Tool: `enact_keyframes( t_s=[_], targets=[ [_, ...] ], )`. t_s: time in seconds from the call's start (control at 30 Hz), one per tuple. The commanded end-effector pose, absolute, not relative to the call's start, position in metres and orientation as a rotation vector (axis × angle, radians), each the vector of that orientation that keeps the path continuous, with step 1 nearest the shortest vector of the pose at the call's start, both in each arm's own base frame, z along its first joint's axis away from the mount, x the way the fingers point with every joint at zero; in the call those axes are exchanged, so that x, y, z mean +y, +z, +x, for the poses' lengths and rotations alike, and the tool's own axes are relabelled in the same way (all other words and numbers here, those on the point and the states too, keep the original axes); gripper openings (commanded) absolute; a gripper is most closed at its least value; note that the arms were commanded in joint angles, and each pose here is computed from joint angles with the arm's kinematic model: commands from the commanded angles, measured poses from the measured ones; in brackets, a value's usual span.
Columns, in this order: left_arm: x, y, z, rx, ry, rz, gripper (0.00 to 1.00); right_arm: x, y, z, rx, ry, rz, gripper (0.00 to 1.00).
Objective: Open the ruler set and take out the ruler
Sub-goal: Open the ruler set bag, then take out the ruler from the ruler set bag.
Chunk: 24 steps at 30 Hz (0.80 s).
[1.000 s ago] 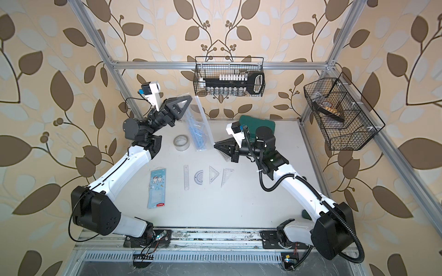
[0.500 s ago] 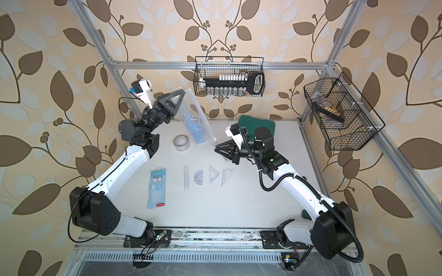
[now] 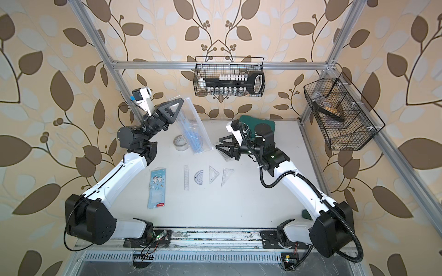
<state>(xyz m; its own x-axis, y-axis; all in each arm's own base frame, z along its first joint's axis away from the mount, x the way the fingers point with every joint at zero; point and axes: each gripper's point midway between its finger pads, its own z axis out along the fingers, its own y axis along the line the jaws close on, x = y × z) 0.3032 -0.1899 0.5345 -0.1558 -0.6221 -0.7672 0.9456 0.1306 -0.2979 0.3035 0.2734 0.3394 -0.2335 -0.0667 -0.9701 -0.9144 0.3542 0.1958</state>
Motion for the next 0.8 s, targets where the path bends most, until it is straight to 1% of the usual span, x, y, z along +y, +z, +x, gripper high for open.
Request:
enact_keyframes(
  t_s=[0.0,0.07,0.17,0.23,0.5,0.77],
  targets=[
    [-0.19,0.542,0.28,0.941,-1.412,0.521,0.0,0.269,0.368,0.299,1.528,0.993,-0.913,0.35],
    [-0.193,0.536,0.28,0.955,-1.413,0.535,0.0,0.269,0.371,0.299,1.522,0.996,-0.916,0.29],
    [-0.2,0.528,0.276,0.975,-1.415,0.583,0.0,0.27,0.377,0.3,1.52,1.003,-0.912,0.14],
    [-0.204,0.522,0.275,0.983,-1.414,0.611,0.0,0.271,0.379,0.301,1.52,1.017,-0.912,0.08],
    [-0.215,0.509,0.273,1.004,-1.428,0.665,0.0,0.278,0.391,0.298,1.484,1.075,-0.936,0.0],
    [-0.218,0.51,0.276,0.998,-1.435,0.665,0.0,0.293,0.392,0.282,1.455,1.155,-0.999,0.0]
  ],
)
